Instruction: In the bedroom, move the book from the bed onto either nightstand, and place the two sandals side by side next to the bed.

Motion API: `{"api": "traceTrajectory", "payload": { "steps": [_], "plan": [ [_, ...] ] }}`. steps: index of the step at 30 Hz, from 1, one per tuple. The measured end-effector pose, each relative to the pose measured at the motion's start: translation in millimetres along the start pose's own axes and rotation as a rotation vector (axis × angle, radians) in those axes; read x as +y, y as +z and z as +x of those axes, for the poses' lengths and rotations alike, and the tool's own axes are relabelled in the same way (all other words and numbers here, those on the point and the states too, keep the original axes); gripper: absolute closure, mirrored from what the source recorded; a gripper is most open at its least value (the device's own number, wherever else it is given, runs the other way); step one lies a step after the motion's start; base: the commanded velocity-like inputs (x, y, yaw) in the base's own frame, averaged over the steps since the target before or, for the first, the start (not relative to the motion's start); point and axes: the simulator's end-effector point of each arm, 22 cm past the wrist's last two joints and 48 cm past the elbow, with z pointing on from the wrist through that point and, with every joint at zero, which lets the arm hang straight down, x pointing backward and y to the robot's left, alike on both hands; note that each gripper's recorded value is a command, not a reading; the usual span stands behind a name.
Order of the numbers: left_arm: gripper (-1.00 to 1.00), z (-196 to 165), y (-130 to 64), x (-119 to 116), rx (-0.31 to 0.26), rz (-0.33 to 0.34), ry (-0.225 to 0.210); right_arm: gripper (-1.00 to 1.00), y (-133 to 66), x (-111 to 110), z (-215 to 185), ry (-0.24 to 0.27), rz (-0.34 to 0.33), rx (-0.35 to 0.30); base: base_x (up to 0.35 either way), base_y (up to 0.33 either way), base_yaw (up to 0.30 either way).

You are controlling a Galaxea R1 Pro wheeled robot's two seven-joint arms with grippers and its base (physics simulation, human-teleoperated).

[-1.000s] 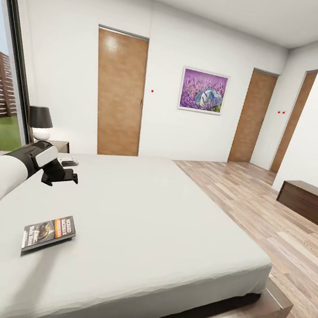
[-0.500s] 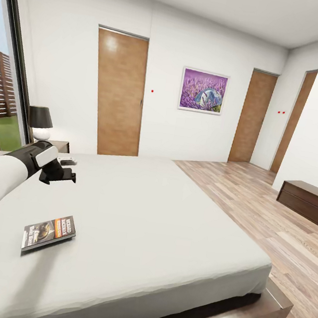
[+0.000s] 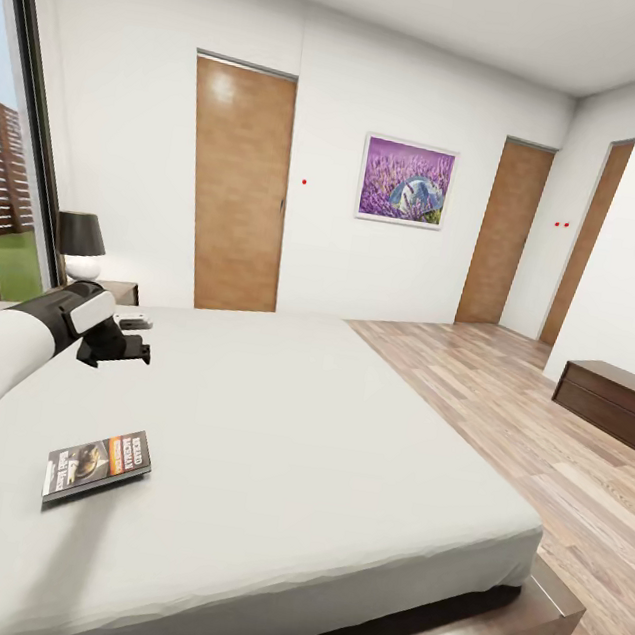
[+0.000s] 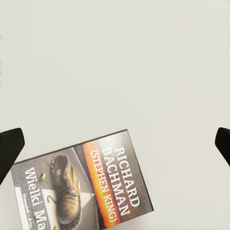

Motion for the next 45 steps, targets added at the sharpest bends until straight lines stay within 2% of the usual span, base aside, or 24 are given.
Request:
{"api": "traceTrajectory", "payload": {
  "steps": [7,13,17,18,24,30,39,45],
  "plan": [
    [-1.0,0.1,-0.1,1.2,0.001,-0.002,0.001,-1.0,0.2,-1.8,4.0,-0.01,0.006,0.003,0.0,0.0,0.0],
    [-1.0,0.2,-0.1,1.3,0.001,-0.002,0.002,-1.0,1.2,-13.2,3.1,-0.011,0.027,0.002,0.0,0.0,0.0],
    [-1.0,4.9,5.5,1.8,0.005,-0.004,0.003,-1.0,6.8,-41.5,2.1,-0.009,0.08,0.002,0.0,0.0,0.0],
    [-1.0,6.1,8.3,1.7,0.009,-0.005,0.004,-1.0,8.0,-40.3,2.8,-0.011,0.079,0.004,0.0,0.0,0.0],
    [-1.0,12.8,24.7,1.0,0.032,-0.012,0.007,-1.0,18.1,-89.1,8.5,-0.015,0.189,0.041,0.0,0.0,0.0],
    [-1.0,20.0,41.1,-0.3,0.055,-0.018,0.012,-1.0,23.1,-118.6,17.8,-0.052,0.291,0.08,0.0,0.0,0.0],
    [-1.0,31.6,65.2,-1.0,0.09,-0.028,0.018,-1.0,33.6,-127.5,29.2,-0.098,0.344,0.127,0.0,0.0,0.0],
    [-1.0,31.4,65.2,-1.8,0.088,-0.028,0.019,-1.0,34.4,-129.1,31.4,-0.103,0.349,0.134,0.0,0.0,0.0]
  ]
}}
